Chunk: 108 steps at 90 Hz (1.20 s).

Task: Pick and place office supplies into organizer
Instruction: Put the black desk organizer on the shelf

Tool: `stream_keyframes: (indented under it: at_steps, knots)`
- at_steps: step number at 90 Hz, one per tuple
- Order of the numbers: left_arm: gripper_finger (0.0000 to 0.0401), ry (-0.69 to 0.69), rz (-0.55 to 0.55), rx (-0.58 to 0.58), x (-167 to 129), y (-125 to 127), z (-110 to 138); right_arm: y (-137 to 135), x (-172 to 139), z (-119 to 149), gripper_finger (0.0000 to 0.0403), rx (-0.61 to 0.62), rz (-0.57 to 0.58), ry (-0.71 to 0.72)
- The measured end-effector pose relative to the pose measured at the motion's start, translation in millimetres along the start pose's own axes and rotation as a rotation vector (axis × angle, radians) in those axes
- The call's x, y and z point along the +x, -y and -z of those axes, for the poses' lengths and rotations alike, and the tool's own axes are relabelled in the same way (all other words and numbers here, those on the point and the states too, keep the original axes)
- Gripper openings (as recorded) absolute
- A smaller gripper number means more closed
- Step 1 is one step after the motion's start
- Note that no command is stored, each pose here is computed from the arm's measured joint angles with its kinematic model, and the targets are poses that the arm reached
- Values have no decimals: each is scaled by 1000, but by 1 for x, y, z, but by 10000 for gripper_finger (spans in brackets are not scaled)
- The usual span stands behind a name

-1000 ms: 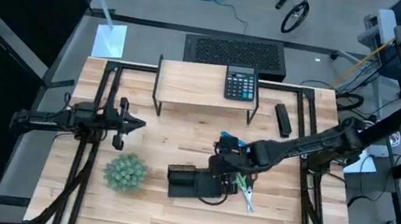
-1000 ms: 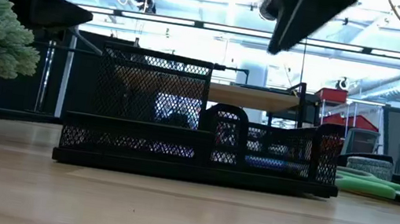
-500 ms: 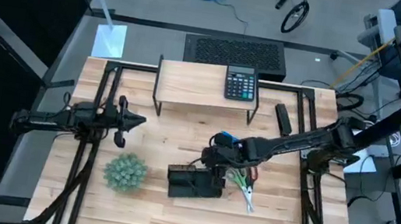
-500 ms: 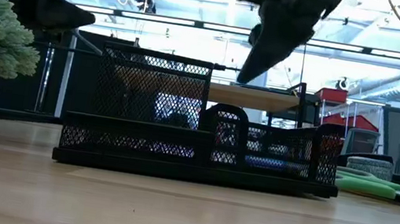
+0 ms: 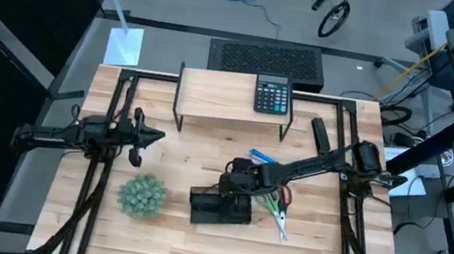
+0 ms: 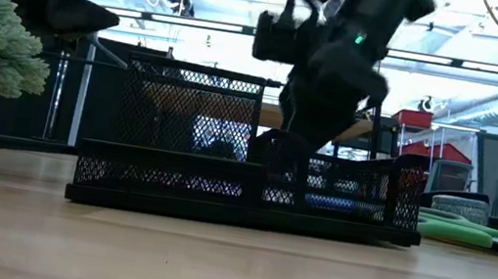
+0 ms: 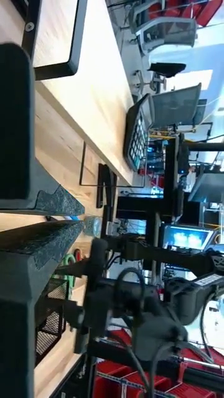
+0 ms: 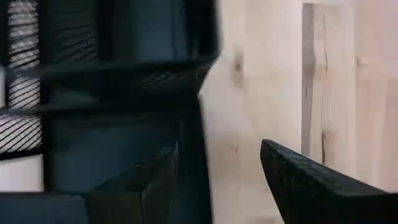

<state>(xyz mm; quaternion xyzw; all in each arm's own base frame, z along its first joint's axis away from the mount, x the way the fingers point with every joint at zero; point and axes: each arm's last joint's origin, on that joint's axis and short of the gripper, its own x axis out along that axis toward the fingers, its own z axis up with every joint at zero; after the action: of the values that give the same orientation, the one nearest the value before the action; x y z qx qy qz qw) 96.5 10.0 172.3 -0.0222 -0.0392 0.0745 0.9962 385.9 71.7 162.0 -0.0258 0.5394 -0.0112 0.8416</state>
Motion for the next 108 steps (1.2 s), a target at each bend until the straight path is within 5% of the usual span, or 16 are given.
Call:
stream_keyframes:
  at_steps: [31, 56, 108]
  knots:
    - [10, -8, 0, -2, 0, 0, 1, 3, 7, -1, 142, 52, 3, 2]
    - [10, 4, 1, -2, 0, 0, 0, 1, 9, 1, 10, 65, -51, -4]
    - [10, -6, 4, -107, 0, 0, 1, 12, -29, -8, 0, 162, -104, 74]
